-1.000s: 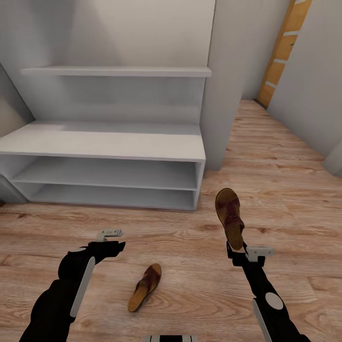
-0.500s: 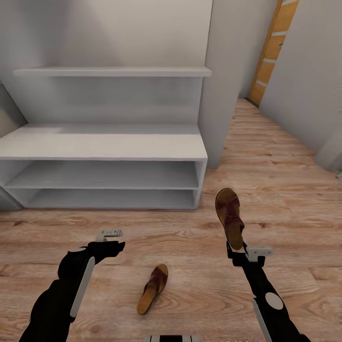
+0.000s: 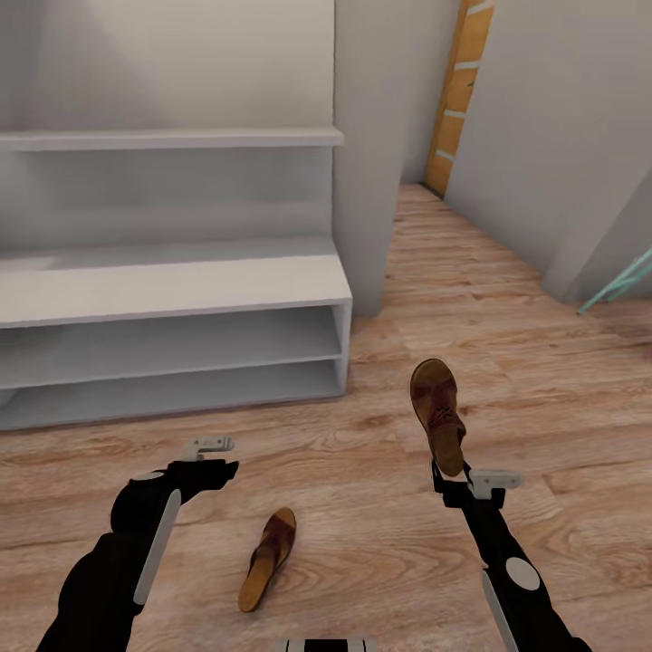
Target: Pick up the two gym shoes and the two sandals from the corridor floor and place them onto the hallstand (shoe rack) in the corridor, making sure they are on the rack and not on the floor. Arrange them so the two gym shoes are next to each other and the two sandals are next to each other.
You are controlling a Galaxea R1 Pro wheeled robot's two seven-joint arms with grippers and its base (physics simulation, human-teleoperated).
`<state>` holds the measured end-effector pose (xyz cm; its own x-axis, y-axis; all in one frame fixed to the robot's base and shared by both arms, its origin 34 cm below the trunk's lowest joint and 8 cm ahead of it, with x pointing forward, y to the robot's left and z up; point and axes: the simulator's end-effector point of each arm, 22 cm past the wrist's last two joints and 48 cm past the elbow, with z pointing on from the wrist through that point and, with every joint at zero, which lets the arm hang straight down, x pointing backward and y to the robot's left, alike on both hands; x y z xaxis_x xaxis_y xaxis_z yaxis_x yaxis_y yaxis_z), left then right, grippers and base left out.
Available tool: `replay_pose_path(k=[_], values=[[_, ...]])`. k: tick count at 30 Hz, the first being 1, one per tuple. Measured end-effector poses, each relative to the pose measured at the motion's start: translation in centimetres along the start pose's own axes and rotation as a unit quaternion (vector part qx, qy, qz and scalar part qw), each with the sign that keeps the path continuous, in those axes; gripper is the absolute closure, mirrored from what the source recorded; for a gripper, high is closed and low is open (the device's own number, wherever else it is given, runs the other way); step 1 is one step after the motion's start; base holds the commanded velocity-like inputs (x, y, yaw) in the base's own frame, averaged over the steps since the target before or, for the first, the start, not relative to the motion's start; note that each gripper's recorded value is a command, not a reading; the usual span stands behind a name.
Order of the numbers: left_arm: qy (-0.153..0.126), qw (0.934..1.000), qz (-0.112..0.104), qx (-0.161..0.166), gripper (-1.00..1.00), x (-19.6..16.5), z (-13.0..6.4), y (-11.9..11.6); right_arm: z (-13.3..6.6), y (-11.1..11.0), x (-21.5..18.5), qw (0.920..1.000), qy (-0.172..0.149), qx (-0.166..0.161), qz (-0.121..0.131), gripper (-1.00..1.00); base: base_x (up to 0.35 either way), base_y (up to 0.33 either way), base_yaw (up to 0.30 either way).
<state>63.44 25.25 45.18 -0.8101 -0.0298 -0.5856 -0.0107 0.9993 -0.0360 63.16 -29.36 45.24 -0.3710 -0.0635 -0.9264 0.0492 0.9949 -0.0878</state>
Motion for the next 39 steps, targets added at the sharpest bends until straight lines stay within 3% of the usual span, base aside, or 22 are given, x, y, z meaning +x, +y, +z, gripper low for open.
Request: replay_pose_path(k=[10,39], values=[[0.0,1.0,0.0,0.0,-1.0,0.0,0.0,0.0,0.0,0.0,0.01,1.0,0.0,0.0,0.0,1.0,0.0,0.0,-0.206],[0.0,1.0,-0.001,-0.002,-1.0,0.01,-0.01,0.23,0.0,-0.01,0.0,1.0,0.0,0.0,0.001,1.0,-0.055,0.105,-0.004]])
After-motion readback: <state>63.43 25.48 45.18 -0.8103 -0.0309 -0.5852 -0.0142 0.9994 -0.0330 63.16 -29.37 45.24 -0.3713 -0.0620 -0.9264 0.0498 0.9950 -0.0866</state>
